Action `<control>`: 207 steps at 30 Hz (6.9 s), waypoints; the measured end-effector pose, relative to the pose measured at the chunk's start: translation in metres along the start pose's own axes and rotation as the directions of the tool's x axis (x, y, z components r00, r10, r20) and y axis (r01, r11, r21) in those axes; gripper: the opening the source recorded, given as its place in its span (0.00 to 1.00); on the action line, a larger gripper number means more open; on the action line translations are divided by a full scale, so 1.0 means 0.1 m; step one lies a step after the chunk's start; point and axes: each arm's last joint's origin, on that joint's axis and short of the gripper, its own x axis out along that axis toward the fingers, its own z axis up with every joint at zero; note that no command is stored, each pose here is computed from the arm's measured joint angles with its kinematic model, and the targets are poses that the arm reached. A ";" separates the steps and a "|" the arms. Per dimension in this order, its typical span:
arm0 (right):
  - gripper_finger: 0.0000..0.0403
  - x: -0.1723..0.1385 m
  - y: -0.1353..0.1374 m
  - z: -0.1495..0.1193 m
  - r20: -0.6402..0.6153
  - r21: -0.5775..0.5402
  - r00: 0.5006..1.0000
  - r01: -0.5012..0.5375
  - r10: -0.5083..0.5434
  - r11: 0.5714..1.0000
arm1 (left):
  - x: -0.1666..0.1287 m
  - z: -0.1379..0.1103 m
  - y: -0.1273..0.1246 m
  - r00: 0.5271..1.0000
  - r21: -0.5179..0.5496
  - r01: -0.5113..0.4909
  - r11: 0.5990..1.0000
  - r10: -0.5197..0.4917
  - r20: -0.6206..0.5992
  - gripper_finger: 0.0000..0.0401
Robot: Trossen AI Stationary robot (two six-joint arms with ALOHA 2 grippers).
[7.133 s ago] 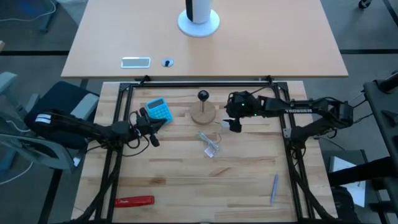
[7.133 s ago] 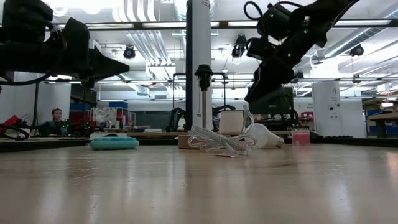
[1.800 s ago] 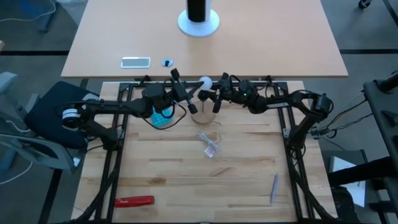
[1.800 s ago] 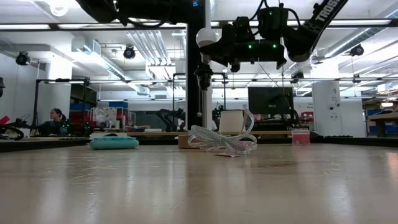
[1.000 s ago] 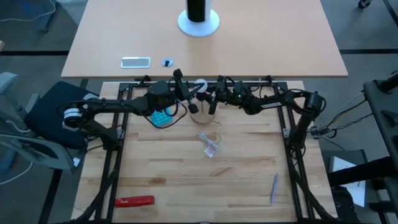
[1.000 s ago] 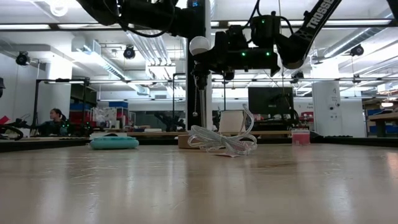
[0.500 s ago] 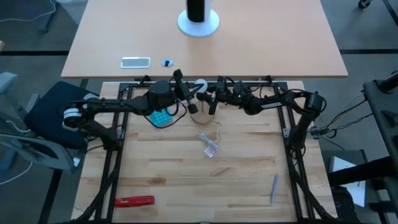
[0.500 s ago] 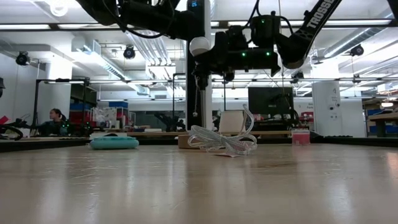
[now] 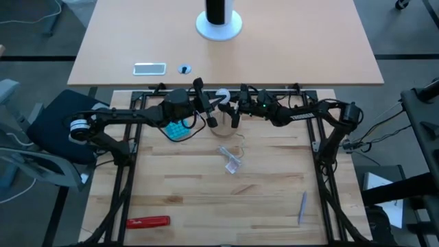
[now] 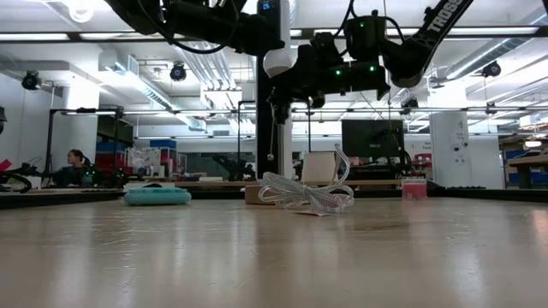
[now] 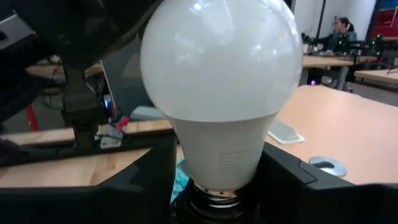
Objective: Screw lightbulb
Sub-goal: Insert the light bulb into the desk lamp
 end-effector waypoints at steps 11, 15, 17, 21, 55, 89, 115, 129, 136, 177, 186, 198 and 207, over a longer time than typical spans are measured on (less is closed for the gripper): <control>0.55 -0.11 0.03 0.17 -0.039 -0.042 0.999 -0.008 0.007 0.999 | 0.00 0.01 0.01 1.000 0.016 -0.007 1.000 0.007 0.013 0.00; 0.59 -0.11 0.03 0.17 -0.041 -0.042 0.999 -0.007 0.006 0.999 | 0.00 0.01 0.01 1.000 0.033 -0.007 0.999 0.007 0.013 0.00; 0.60 -0.12 0.04 0.17 -0.048 -0.041 0.999 -0.006 0.004 0.999 | 0.00 0.01 0.01 1.000 0.040 -0.008 0.999 0.007 0.012 0.00; 0.64 -0.12 0.03 0.17 -0.060 -0.048 0.998 0.006 -0.008 0.999 | 0.01 0.00 0.01 1.000 0.055 -0.001 0.998 0.000 0.012 0.00; 0.70 -0.61 0.07 0.56 -0.268 -0.146 0.951 0.116 -0.152 0.982 | 0.07 -0.06 0.01 0.999 0.051 0.018 0.999 -0.020 0.032 0.00; 0.13 -0.29 0.00 0.44 -0.210 -0.244 0.963 0.113 -0.167 0.963 | 0.08 -0.09 0.08 0.999 0.060 -0.009 0.998 0.007 0.034 0.00; 0.04 -0.28 0.05 0.45 -0.210 -0.267 0.965 0.100 -0.160 0.958 | 0.08 -0.10 0.07 0.999 0.054 0.020 0.998 -0.022 0.033 0.00; 0.04 -0.37 0.10 0.55 -0.214 -0.256 0.968 0.071 -0.128 0.964 | 0.08 -0.10 0.07 0.999 0.055 0.022 0.998 -0.024 0.026 0.00; 0.04 -0.40 0.13 0.58 -0.230 -0.258 0.957 0.114 -0.176 0.959 | 0.08 -0.10 0.07 0.999 0.055 0.022 0.998 -0.024 0.024 0.00; 0.00 -0.33 0.12 0.54 -0.199 -0.229 0.971 0.084 -0.131 0.970 | 0.07 -0.11 0.08 1.000 0.050 0.003 0.999 -0.002 -0.002 0.00; 0.00 -0.36 0.12 0.56 -0.218 -0.249 0.955 0.146 -0.203 0.957 | 0.07 -0.12 0.08 1.000 0.050 0.010 0.999 -0.010 -0.008 0.00; 0.00 -0.38 0.10 0.60 -0.204 -0.273 0.949 0.182 -0.242 0.945 | 0.05 -0.09 0.06 0.999 0.025 0.035 0.999 -0.036 0.014 0.00; 0.00 -0.42 0.08 0.60 -0.231 -0.290 0.925 0.230 -0.301 0.929 | 0.03 -0.07 0.07 0.999 0.019 0.037 0.999 -0.038 0.018 0.00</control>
